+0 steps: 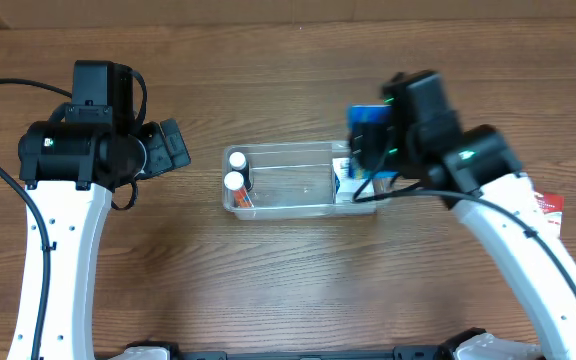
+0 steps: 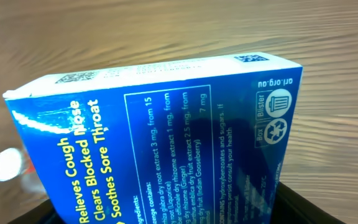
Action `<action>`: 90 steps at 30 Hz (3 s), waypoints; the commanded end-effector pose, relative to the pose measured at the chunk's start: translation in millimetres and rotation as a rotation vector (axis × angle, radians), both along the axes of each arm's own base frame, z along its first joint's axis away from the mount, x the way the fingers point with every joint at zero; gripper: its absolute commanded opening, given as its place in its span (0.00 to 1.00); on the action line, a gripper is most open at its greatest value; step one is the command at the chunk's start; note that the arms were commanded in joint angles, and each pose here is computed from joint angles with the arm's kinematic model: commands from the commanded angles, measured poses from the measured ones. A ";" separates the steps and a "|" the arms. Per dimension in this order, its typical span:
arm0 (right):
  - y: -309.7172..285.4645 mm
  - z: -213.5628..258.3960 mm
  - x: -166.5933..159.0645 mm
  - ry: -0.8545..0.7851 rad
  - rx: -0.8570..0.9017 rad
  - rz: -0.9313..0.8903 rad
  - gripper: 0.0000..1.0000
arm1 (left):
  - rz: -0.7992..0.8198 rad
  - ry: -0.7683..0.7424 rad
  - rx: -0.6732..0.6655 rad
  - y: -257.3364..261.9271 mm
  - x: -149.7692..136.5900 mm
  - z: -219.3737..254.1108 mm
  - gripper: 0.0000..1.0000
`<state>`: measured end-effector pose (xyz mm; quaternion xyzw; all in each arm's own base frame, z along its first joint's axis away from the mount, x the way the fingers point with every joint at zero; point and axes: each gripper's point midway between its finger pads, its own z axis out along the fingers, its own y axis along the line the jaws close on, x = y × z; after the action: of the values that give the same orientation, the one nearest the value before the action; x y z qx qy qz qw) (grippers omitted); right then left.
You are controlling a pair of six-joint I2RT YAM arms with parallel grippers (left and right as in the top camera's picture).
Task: Pack container
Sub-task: 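Place the blue box into the container's middle, then move the right gripper to the red box and grasp it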
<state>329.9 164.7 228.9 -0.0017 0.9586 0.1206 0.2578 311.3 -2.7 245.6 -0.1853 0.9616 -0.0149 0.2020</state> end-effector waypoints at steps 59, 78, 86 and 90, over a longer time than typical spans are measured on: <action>-368.5 -96.3 -40.7 0.457 -0.116 -0.856 1.00 | -0.043 0.005 0.019 1.0 0.3 1.3 1.00; -377.7 -123.6 -30.4 0.477 -0.123 -0.829 1.00 | -0.049 0.005 0.021 1.0 0.3 1.3 1.00; -368.9 -127.5 -37.7 0.526 -0.067 -0.902 1.00 | -0.049 0.005 0.021 1.0 0.3 1.3 1.00; -352.9 -128.2 -34.7 0.536 -0.002 -0.800 1.00 | -0.049 0.003 0.021 1.0 0.9 1.5 1.00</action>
<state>288.8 -199.0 103.9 0.4211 0.9060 -0.0327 0.0270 309.0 -2.6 244.6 -0.1708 0.9653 -0.0107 0.1973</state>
